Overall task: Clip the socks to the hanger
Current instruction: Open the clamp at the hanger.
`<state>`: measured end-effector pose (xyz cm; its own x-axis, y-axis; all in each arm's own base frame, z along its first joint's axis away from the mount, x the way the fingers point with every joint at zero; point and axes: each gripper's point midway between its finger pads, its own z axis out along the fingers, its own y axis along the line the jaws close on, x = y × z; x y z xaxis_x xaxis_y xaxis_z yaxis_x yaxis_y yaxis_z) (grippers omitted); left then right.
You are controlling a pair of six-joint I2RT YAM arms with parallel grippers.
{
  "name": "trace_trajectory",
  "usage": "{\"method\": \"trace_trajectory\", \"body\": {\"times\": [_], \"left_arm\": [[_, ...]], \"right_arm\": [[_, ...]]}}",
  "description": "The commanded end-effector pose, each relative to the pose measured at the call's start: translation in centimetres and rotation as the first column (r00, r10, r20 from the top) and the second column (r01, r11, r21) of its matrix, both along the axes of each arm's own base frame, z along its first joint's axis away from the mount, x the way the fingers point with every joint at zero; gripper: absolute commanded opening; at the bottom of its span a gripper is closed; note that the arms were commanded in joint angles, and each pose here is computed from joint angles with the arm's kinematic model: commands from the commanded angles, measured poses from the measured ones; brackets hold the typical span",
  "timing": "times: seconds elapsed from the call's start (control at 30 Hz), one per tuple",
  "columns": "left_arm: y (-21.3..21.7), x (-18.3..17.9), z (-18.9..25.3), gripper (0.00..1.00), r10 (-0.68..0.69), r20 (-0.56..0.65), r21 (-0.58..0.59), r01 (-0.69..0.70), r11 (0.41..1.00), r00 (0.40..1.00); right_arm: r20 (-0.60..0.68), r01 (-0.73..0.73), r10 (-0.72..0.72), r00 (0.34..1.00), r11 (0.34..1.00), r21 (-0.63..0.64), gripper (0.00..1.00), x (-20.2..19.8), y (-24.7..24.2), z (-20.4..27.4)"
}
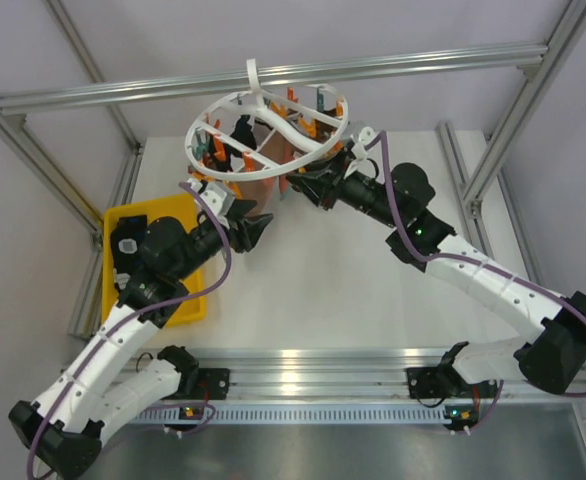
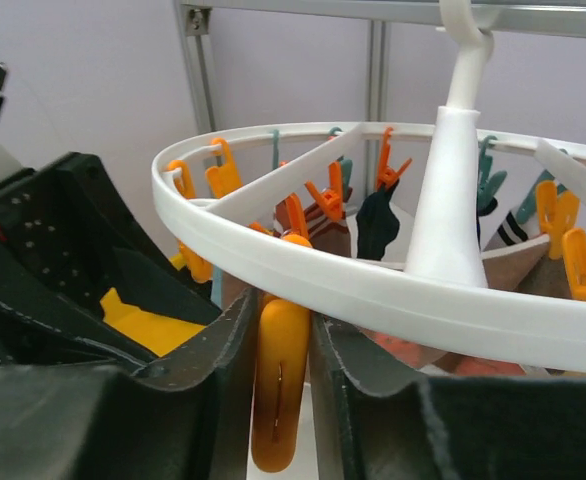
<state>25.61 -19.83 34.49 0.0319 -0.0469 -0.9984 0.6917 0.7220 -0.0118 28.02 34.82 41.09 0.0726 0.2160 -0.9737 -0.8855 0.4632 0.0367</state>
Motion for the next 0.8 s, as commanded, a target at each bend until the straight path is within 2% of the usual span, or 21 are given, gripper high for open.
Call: {"method": "trace_trajectory", "body": {"times": [0.0,0.13,0.27,0.33,0.37,0.47,0.6,0.77], "left_arm": [[-1.2,0.2,3.9,0.53,-0.052,0.109,-0.06,0.058,0.996,0.993],[-2.2,0.9,6.1,0.56,-0.071,0.146,-0.112,0.088,0.99,0.987],[-3.6,0.5,7.3,0.59,-0.144,0.122,-0.185,0.165,0.969,0.982],[-4.1,0.1,7.6,0.61,-0.17,0.098,-0.229,0.189,0.955,0.98],[-4.2,0.0,7.6,0.61,-0.175,0.088,-0.238,0.191,0.952,0.981],[-4.2,0.0,7.0,0.62,-0.173,0.066,-0.24,0.184,0.953,0.983],[-4.2,0.2,6.1,0.63,-0.166,0.049,-0.236,0.173,0.956,0.985],[-4.4,0.5,6.4,0.65,-0.17,0.041,-0.27,0.175,0.947,0.985]], "right_arm": [[0.063,-0.121,0.114,0.991,0.987,0.11,0.22,-3.2,0.1,5.5],[-0.008,-0.17,0.173,0.985,0.973,0.154,0.21,-3.8,0.3,5.8],[-0.084,-0.174,0.195,0.977,0.963,0.208,0.21,-3.1,0.1,6.0],[-0.129,-0.178,0.211,0.969,0.956,0.232,0.27,-2.9,0.1,5.9],[-0.14,-0.179,0.214,0.967,0.957,0.23,0.37,-2.7,0.2,5.7],[-0.144,-0.173,0.207,0.968,0.96,0.221,0.47,-2.5,0.2,5.5],[-0.144,-0.16,0.191,0.971,0.967,0.2,0.51,-2.2,0.3,5.1],[-0.15,-0.158,0.19,0.97,0.966,0.203,0.5,-2.1,0.4,5.0]]}}
